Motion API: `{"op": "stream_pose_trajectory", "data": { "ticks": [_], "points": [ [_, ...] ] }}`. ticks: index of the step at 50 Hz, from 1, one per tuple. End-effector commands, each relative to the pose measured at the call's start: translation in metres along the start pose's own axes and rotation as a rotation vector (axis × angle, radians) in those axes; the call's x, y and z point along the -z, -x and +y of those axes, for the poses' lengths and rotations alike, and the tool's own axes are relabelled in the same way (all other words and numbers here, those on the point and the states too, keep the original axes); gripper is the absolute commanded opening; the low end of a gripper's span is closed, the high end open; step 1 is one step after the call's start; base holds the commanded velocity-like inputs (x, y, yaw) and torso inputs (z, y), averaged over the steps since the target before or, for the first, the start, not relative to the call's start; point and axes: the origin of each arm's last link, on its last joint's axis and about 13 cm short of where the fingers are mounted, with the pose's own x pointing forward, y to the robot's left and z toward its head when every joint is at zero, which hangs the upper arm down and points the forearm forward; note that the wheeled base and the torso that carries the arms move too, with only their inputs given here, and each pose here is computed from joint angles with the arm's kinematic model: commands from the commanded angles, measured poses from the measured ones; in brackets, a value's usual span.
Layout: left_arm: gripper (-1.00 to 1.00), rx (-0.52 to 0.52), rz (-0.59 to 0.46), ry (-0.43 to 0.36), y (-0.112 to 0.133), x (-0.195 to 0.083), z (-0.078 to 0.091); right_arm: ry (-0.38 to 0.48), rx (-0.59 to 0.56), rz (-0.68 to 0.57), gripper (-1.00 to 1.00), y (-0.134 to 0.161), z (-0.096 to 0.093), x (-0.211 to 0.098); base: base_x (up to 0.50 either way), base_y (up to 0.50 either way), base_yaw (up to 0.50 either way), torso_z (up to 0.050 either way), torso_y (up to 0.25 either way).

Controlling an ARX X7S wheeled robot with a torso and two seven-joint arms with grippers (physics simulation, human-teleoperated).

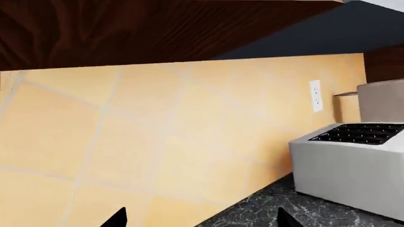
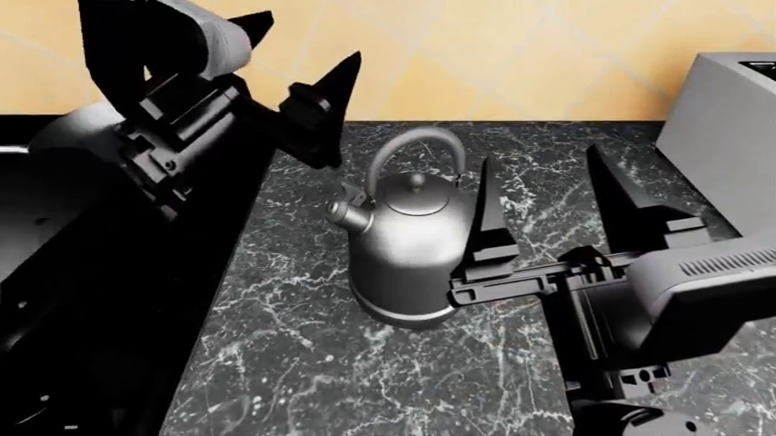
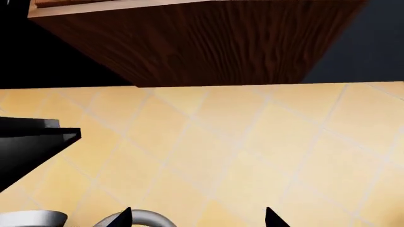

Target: Pick the kettle from the counter and place it on a stove burner. Then turn the burner on.

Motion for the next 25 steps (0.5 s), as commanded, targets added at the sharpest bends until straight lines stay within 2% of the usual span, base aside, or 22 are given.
{"op": "stream_pose_trajectory", "data": {
  "ticks": [1, 12, 25],
  "points": [
    [1.00, 0.200, 0.198, 0.004, -0.003, -0.019, 0.026, -0.003, -0.001, 0.015, 1.00, -0.001, 0.000, 0.003, 0.00, 0.00, 0.00, 0.000, 0.000],
    [1.00, 0.281, 0.325, 0.002, -0.006, -0.001, 0.035, 0.003, -0.008, 0.032, 1.00, -0.002, 0.001, 0.005, 0.00, 0.00, 0.00, 0.000, 0.000],
    [1.00, 0.328, 0.344, 0.023, -0.009, 0.008, 0.032, 0.006, -0.011, 0.038, 1.00, -0.002, 0.002, 0.005, 0.00, 0.00, 0.00, 0.000, 0.000]
  ]
}}
